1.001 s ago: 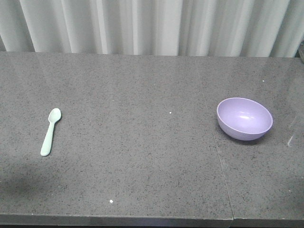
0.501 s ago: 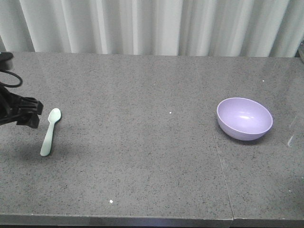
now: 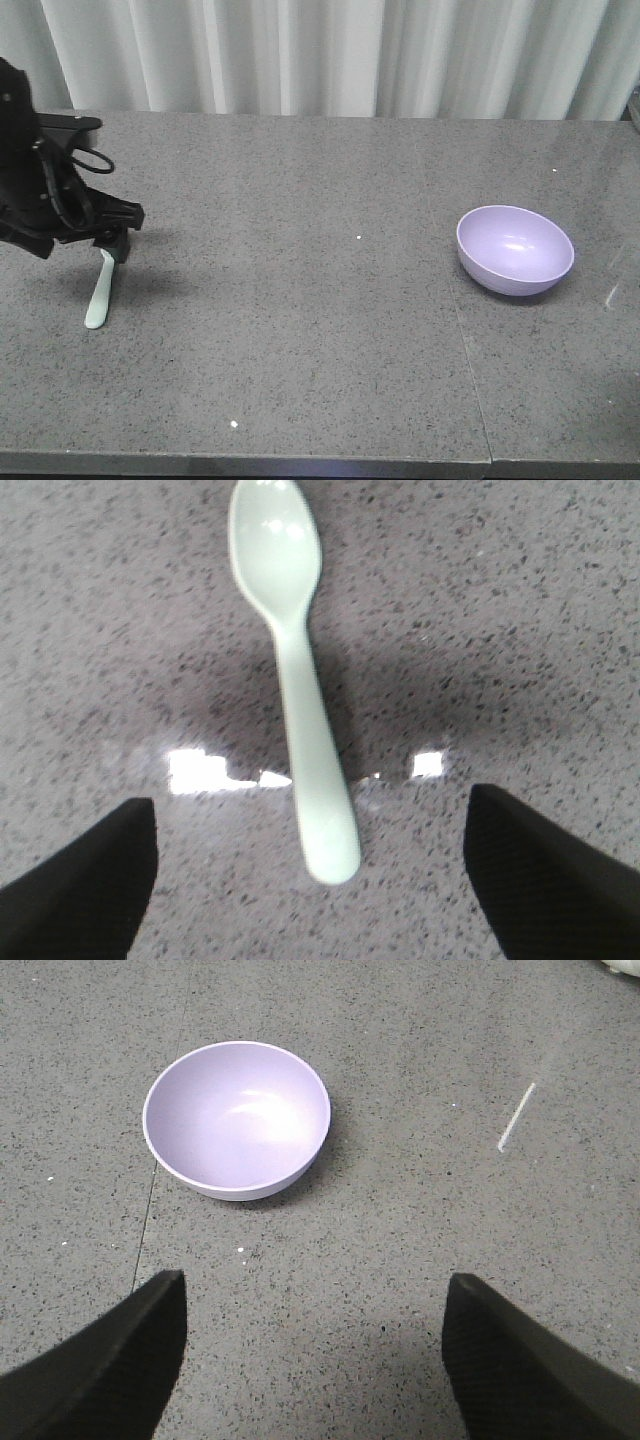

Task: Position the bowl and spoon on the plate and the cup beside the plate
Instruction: 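Lower the left gripper onto the white spoon handle and close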

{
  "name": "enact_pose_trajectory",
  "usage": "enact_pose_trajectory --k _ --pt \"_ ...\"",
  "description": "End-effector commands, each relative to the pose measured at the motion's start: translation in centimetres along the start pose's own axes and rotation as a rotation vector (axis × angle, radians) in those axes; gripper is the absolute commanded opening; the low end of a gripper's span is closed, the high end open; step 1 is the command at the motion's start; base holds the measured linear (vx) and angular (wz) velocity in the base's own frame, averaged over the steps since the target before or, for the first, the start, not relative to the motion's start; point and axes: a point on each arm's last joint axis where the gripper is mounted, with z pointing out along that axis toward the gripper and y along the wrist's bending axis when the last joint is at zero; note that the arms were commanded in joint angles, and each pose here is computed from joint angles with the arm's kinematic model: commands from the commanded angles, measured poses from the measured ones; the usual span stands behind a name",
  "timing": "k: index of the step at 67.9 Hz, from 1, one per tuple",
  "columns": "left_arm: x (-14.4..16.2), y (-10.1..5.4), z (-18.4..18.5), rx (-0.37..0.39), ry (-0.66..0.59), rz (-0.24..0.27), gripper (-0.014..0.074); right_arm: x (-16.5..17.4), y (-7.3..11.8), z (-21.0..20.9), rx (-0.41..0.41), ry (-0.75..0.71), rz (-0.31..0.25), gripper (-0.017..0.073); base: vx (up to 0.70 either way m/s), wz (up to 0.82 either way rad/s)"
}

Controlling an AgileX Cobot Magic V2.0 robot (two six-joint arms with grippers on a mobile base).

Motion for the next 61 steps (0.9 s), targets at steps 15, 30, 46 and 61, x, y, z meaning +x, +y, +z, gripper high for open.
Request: enact_pose_trajectory --k 15,30,46,61 --pt "-1.3 -0.4 1.2 -0.005 0.015 -0.019 0.0588 -1.2 -0.1 -0.8 0.003 -0.096 -0.001 0.0528 0.0 0.0" --pt "-1.9 -0.5 2.1 0.002 -0.014 -0.044 0.0588 -1.2 -0.1 -0.8 0.003 -0.096 -0.001 0.0528 0.0 0.0" --pt "-2.4 -0.6 3.8 0.0 -0.008 -0.061 0.0588 -1.2 -0.1 -0.8 -0.001 -0.096 0.001 0.0528 0.0 0.0" --pt "-2.5 -0.7 4.9 -0.003 0.011 -0.064 0.0588 -1.2 0.0 -0.8 -0.006 -0.096 0.005 0.0528 0.0 0.0"
